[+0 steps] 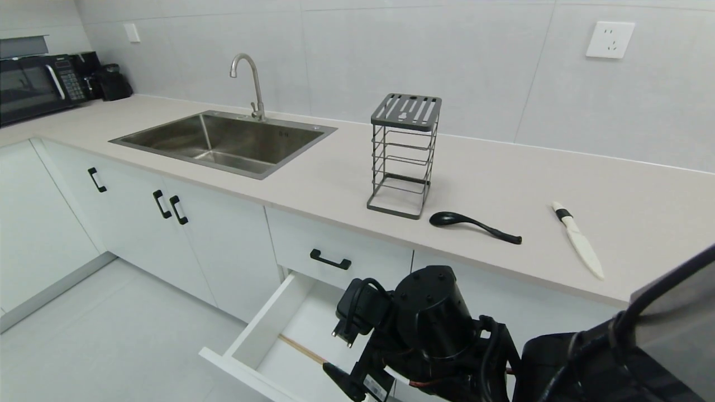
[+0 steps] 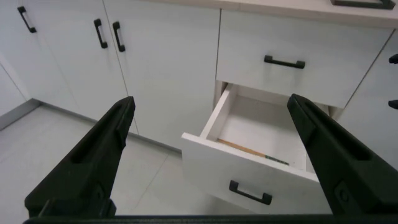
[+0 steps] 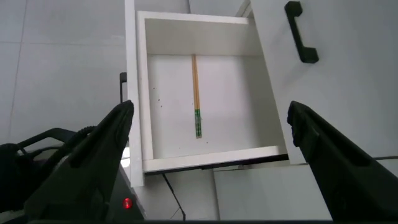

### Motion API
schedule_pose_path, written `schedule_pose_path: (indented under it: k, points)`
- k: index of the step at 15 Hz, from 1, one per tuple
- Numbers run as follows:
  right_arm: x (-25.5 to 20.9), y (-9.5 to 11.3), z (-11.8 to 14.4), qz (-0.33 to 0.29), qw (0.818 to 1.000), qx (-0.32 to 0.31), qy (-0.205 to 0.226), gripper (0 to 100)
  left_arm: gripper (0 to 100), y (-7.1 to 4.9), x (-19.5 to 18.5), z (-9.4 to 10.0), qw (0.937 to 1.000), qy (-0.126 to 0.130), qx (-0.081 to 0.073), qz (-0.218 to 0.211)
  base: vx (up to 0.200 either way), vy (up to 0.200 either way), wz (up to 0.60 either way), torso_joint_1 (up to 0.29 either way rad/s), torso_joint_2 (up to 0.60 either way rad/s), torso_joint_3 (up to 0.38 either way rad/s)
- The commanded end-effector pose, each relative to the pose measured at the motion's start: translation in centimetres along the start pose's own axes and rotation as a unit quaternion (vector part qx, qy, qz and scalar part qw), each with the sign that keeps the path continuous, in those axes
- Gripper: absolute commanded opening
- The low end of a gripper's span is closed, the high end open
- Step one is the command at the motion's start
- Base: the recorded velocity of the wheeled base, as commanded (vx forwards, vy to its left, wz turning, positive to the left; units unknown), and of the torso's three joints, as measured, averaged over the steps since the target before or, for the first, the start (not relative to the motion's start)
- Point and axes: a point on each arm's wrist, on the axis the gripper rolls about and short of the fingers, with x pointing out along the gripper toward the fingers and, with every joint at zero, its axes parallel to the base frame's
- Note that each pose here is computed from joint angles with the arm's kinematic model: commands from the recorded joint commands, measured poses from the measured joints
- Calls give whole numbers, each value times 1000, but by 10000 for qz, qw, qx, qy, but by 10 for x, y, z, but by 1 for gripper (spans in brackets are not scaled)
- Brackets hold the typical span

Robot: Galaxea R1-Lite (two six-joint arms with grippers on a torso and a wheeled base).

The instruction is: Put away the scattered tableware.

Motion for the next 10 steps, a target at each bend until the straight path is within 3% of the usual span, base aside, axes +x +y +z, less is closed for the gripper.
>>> schedule_pose_path:
  k: [1,10]
  points:
    - [2,0,-2,10,10000,-4,39,100,100,0,0,0,10000,-3,-5,3,0,0,0,295,-500,-237]
    - [11,1,-11,30,9997,74,224,100,100,0,0,0,10000,4,-6,3,0,0,0,288,-546,-259]
